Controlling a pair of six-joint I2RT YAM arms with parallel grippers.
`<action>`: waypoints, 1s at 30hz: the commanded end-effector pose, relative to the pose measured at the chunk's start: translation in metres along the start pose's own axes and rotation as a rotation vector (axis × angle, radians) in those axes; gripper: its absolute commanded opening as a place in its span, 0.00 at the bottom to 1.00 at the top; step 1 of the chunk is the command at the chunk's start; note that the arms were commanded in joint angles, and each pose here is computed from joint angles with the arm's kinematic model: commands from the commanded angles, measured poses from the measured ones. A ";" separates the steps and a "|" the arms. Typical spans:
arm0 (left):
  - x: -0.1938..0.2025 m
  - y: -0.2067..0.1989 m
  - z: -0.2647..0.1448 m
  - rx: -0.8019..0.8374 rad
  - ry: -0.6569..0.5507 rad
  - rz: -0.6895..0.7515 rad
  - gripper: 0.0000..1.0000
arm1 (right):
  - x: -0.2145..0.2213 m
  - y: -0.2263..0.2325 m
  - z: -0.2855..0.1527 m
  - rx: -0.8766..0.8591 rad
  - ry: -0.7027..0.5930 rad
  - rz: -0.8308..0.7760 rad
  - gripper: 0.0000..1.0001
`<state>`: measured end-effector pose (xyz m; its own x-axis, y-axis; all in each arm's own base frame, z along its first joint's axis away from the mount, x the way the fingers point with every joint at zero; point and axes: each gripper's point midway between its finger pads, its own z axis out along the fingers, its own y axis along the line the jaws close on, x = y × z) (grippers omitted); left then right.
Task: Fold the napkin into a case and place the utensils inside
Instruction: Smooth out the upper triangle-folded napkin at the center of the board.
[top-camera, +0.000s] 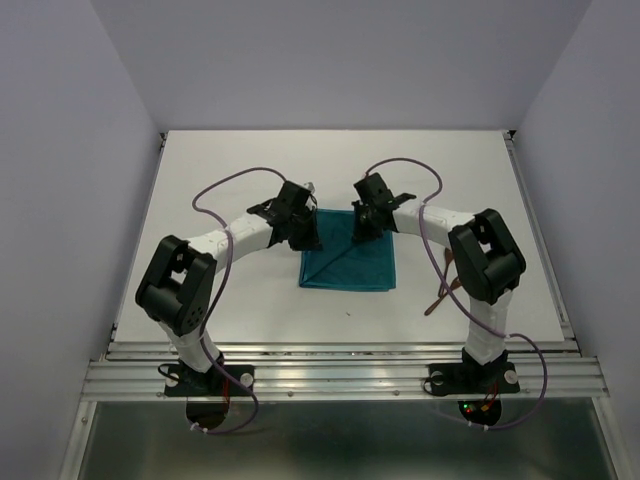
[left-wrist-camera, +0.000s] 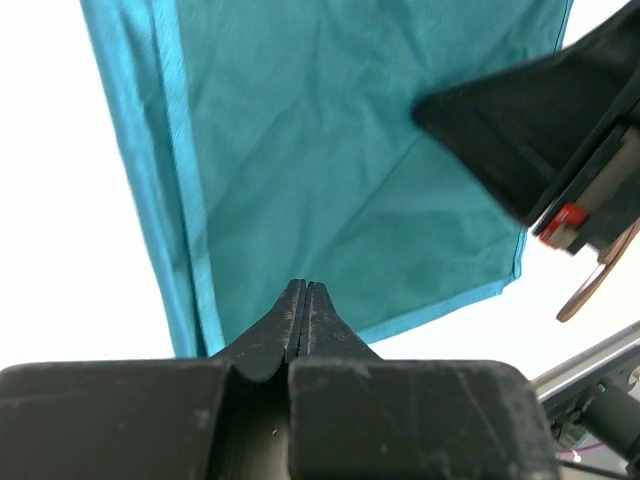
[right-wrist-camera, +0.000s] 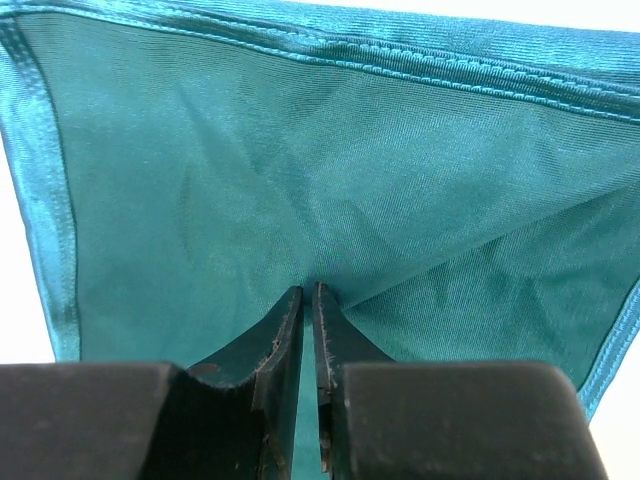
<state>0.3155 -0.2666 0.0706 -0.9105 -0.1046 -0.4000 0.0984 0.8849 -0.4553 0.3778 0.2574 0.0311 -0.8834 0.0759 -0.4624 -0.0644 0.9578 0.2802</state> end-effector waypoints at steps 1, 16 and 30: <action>0.009 0.006 -0.020 -0.016 -0.014 0.009 0.00 | -0.040 0.023 -0.033 -0.057 -0.118 -0.003 0.15; 0.068 0.038 0.007 -0.082 0.095 -0.005 0.00 | 0.012 0.038 -0.002 -0.073 0.007 -0.015 0.14; -0.021 0.033 -0.055 -0.231 -0.208 0.046 0.00 | -0.012 0.055 -0.034 -0.095 -0.079 -0.052 0.15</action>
<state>0.2912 -0.2218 0.0708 -0.8710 -0.1049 -0.4800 0.0367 0.9603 -0.2765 0.3602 0.2924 0.0600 -0.8660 0.0431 -0.4982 -0.1365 0.9381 0.3184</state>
